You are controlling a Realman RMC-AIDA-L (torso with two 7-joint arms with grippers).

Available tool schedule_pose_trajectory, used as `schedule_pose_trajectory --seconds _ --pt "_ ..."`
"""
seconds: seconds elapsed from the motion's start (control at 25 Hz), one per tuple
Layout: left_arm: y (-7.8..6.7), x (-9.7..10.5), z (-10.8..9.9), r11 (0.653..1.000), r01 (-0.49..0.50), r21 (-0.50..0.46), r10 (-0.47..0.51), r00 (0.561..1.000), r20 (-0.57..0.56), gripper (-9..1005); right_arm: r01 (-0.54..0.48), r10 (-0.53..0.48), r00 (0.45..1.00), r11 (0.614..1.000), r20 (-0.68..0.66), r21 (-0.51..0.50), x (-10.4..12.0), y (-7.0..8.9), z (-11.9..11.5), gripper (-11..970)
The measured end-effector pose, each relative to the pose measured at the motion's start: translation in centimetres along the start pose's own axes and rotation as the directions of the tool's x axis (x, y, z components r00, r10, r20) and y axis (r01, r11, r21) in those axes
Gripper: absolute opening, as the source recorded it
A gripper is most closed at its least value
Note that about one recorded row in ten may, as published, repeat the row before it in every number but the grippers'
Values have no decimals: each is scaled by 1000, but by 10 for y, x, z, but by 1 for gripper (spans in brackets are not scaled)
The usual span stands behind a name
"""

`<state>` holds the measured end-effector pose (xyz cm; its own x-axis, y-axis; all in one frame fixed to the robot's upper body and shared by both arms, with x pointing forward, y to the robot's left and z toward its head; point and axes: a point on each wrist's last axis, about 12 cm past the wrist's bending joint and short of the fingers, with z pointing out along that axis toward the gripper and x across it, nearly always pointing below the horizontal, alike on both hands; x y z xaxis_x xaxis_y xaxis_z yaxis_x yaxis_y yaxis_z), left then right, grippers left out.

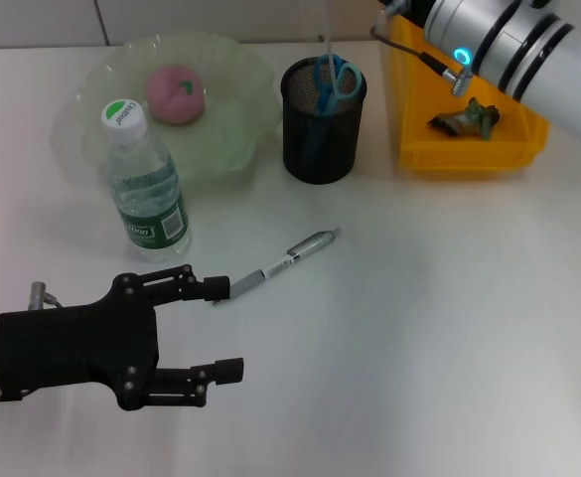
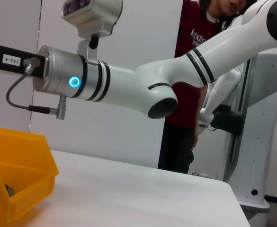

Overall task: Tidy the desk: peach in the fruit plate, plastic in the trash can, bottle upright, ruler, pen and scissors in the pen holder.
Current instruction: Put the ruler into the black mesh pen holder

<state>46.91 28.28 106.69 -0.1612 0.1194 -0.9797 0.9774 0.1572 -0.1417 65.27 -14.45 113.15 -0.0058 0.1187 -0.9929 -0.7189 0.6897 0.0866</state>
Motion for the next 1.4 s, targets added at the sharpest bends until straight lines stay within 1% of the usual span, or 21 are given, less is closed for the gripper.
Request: schedule_pose_trajectory --seconds 0.32,0.44,0.64,0.84,0.96,1.16,1.4 --pt "1 -1 -1 1000 -3 -5 3 1000 7 825 11 -13 997 1000 74 27 7 -1 -21 4" --pt "1 -2 0 1000 -6 -8 7 1000 13 825 3 -6 997 1000 81 29 10 -1 -26 4" --pt "4 -4 2 1000 -14 -3 14 1000 16 825 -23 21 995 1000 97 20 10 0 -30 4" --pt "4 -5 2 1000 -19 -4 19 1000 20 825 -74 74 987 997 140 -10 5 2 -31 4" --pt "6 -6 2 1000 -23 -8 24 999 21 825 -95 95 983 995 156 -7 2 0 -32 4" --pt "8 -8 2 999 -29 -14 29 999 23 825 -96 93 984 995 154 9 3 -2 -33 5" --pt "10 -11 2 999 -41 -16 41 999 24 825 -71 66 985 997 159 25 3 -3 -33 5"
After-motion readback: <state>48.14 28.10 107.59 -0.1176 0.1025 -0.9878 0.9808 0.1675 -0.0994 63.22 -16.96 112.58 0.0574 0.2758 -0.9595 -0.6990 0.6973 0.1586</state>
